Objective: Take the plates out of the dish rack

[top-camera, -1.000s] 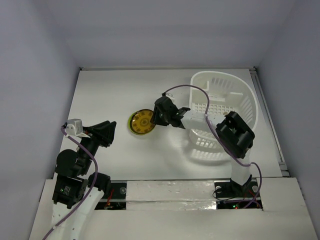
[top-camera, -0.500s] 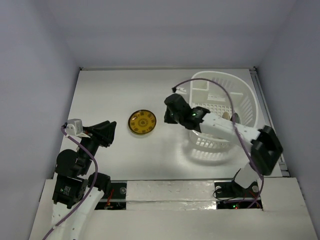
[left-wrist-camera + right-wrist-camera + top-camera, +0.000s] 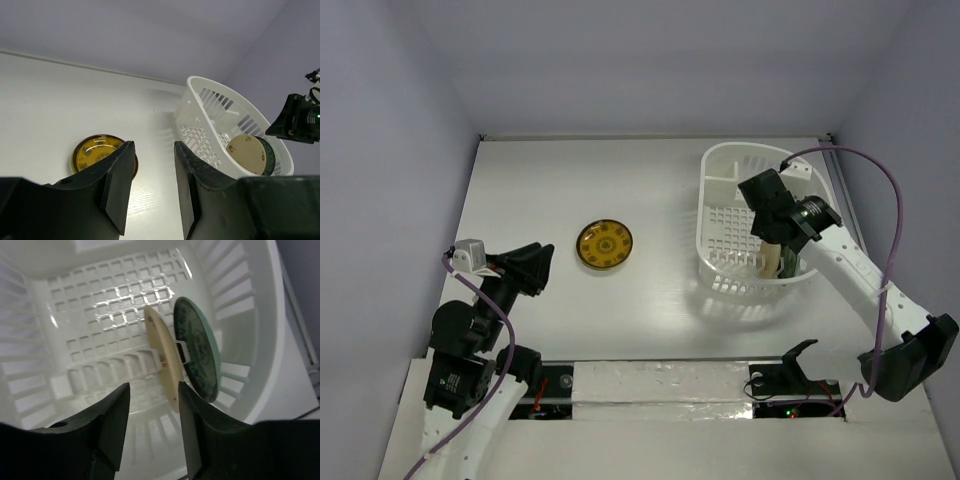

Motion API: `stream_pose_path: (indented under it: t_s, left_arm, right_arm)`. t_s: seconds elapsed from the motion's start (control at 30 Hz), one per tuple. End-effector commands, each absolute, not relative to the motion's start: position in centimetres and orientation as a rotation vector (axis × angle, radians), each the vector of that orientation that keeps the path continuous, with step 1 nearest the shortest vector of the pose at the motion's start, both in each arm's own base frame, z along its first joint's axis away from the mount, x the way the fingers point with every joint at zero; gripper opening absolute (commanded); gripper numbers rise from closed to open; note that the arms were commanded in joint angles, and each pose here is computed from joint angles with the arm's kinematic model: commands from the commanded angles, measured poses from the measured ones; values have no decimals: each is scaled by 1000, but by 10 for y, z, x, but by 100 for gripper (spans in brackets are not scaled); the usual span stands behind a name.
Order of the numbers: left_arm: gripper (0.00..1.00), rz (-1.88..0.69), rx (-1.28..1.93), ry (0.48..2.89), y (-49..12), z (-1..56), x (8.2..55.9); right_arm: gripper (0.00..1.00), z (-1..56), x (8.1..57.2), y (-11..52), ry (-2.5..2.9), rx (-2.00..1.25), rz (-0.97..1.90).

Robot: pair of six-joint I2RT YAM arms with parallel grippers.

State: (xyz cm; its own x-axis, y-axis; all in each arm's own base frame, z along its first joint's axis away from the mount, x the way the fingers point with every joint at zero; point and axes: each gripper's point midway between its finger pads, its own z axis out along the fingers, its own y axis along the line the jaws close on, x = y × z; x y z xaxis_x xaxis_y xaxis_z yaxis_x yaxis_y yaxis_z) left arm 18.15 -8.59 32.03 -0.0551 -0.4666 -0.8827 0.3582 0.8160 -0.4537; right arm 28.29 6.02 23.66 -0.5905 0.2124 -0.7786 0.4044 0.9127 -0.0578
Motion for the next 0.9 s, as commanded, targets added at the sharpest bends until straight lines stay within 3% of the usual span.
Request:
stream_pose_path:
  t_s: [0.0,0.33,0.87]
  left_arm:
    - [34,-708,-66,1434,-90,332,177]
    - [34,-712,-66,1417,-89,335,173]
    - [34,-711,-71,1412,-88,335,172]
  right_arm:
    - [50,221,267,35,2329,357,-467]
    - [49,186,292,27,2459,284,-595]
    - [12,196,305,14,2476,221,-737]
